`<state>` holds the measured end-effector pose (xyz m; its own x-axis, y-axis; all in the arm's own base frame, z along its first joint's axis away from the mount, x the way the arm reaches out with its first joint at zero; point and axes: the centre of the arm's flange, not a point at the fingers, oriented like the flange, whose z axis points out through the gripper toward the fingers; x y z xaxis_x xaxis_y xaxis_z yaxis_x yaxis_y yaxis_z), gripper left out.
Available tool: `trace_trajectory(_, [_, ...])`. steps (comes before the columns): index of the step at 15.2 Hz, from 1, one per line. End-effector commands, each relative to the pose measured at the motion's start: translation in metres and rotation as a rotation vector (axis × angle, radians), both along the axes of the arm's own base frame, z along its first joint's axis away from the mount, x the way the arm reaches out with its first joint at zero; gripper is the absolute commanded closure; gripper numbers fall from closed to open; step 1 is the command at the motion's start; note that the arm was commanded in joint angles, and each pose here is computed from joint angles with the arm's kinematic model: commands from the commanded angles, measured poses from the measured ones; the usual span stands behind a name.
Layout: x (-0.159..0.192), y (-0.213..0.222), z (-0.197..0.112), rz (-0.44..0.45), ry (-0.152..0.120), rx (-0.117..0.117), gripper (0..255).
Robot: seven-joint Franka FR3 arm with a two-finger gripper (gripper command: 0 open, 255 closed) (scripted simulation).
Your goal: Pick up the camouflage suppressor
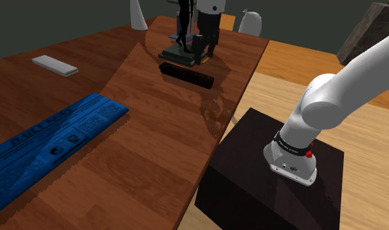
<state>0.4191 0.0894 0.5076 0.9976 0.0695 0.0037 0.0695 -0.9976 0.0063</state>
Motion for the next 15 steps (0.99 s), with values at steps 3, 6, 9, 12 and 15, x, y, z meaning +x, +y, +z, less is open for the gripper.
trace_trajectory(3, [0.038, 0.029, -0.023, 0.002, -0.005, -0.010, 0])
trace_trajectory(6, [0.058, 0.044, -0.036, 0.002, -0.008, -0.016, 0])
trace_trajectory(9, [0.058, 0.044, -0.052, 0.002, -0.008, -0.016, 0])
trace_trajectory(12, [0.058, 0.044, -0.068, 0.002, -0.008, -0.016, 0])
trace_trajectory(15, [0.058, 0.044, -0.076, 0.003, -0.008, -0.016, 0])
